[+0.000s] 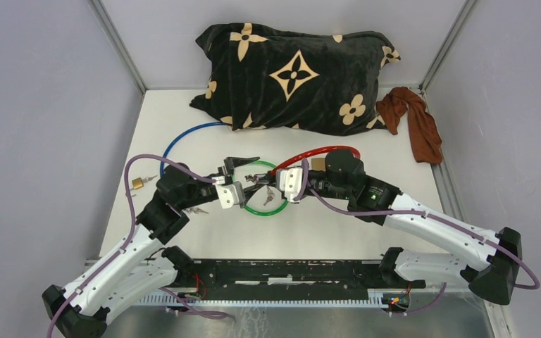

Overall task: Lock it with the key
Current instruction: Lock the lock.

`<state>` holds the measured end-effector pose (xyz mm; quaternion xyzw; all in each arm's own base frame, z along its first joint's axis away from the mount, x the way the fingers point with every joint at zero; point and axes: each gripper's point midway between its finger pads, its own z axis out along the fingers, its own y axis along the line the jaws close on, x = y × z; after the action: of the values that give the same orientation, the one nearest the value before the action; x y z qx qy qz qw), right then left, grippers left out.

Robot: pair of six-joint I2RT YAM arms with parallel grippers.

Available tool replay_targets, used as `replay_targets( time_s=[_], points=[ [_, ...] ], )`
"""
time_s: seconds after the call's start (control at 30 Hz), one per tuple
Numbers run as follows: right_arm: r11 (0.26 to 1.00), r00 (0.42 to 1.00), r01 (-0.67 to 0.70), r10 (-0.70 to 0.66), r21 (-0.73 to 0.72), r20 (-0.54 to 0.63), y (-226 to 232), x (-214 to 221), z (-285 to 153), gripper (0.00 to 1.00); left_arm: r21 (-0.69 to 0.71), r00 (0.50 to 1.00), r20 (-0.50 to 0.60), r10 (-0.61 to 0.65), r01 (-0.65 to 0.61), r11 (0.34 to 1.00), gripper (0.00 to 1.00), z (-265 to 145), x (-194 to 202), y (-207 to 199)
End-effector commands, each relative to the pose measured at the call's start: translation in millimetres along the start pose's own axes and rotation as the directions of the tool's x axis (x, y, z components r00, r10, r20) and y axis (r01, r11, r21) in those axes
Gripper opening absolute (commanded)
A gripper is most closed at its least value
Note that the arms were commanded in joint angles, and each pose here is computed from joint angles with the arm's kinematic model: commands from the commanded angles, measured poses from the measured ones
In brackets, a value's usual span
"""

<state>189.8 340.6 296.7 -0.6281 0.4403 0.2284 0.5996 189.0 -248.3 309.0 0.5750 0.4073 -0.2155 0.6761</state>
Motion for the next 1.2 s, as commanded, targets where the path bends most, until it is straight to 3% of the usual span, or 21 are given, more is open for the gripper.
replay_targets(
  time_s=[0.0,0.3,0.4,0.53,0.67,1.03,1.1,1.17],
  points=[
    [0.985,0.996,0.081,-0.085,0.152,0.019,-39.7,-23.4,-9.5,0.0,-0.017,0.997,0.05,0.061,-0.06,0.998,0.71,-1.9,-18.4,6.6],
    [0.989,0.996,0.072,-0.065,0.128,-0.062,-35.7,-8.7,-12.3,0.0,0.032,0.998,-0.04,0.042,-0.041,0.999,0.76,-23.6,-18.8,-4.4],
    [0.99,0.996,0.071,-0.064,0.12,-0.062,-33.7,-8.1,-12.7,0.0,0.005,0.997,-0.078,-0.028,0.028,1.0,0.65,-26.6,-18.1,0.1],
    [0.992,0.997,0.067,-0.063,0.107,-0.041,-30.7,-12.1,-13.3,0.0,-0.054,0.993,-0.113,-0.016,0.01,0.998,0.42,-24.0,-12.6,15.7],
    [0.993,0.998,0.065,-0.062,0.103,-0.03,-29.1,-13.6,-13.5,0.0,-0.038,0.995,-0.1,-0.021,0.018,0.999,0.3,-16.2,-11.3,15.4],
    [0.992,0.998,0.067,-0.066,0.103,-0.01,-30.5,-19.5,-14.0,0.0,0.013,0.992,-0.123,-0.029,0.031,0.999,0.45,-15.0,-4.2,5.6],
    [0.993,0.998,0.066,-0.066,0.099,-0.003,-30.4,-21.5,-13.4,0.0,0.013,0.992,-0.127,-0.024,0.026,1.0,0.35,-14.3,-2.8,6.1],
    [0.993,0.998,0.066,-0.065,0.1,-0.005,-30.9,-21.6,-13.5,0.0,0.005,0.991,-0.132,-0.025,0.026,1.0,0.11,-13.5,-1.4,7.8]
  ],
)
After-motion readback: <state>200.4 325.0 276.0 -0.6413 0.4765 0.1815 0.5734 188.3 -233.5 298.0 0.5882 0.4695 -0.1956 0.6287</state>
